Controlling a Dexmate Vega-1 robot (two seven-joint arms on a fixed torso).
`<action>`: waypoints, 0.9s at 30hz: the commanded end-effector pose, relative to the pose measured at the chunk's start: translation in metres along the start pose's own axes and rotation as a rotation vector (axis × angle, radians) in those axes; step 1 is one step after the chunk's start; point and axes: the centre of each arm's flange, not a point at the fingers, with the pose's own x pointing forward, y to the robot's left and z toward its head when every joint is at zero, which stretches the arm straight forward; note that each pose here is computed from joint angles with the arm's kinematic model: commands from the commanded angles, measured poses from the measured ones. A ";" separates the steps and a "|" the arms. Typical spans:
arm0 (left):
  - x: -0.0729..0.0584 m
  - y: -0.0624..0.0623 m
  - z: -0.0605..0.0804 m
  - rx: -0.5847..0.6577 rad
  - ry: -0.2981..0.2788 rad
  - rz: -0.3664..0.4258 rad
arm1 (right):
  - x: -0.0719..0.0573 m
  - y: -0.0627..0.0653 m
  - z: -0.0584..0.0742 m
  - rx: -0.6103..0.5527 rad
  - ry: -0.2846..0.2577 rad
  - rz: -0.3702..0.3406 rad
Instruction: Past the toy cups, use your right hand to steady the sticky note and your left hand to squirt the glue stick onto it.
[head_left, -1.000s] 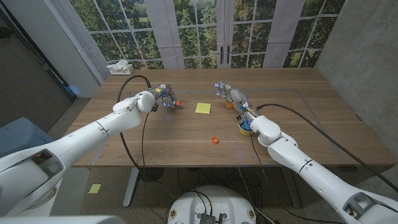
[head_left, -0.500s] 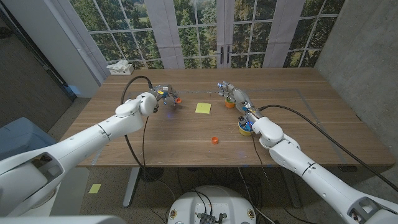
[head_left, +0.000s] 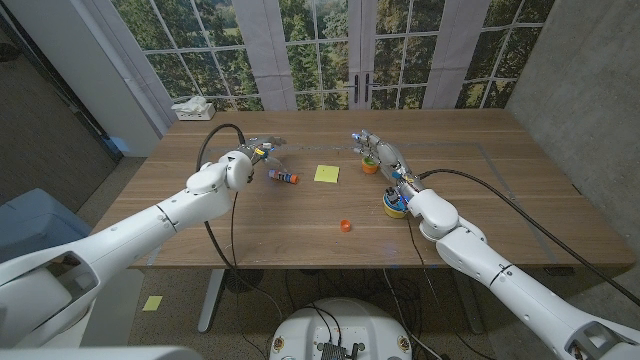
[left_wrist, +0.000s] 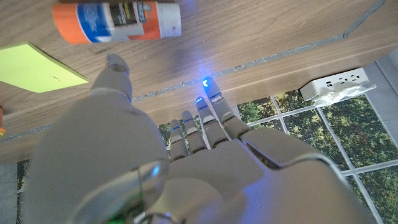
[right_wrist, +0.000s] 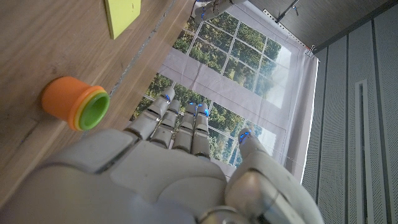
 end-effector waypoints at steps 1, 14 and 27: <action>-0.007 0.006 -0.009 -0.123 -0.053 0.022 | -0.006 -0.002 0.001 0.006 -0.005 -0.013; -0.014 0.006 -0.029 -0.449 -0.167 0.082 | -0.009 -0.005 -0.001 0.007 -0.002 -0.024; -0.008 0.003 -0.047 -0.804 -0.324 0.080 | -0.010 -0.009 -0.003 0.013 0.006 -0.048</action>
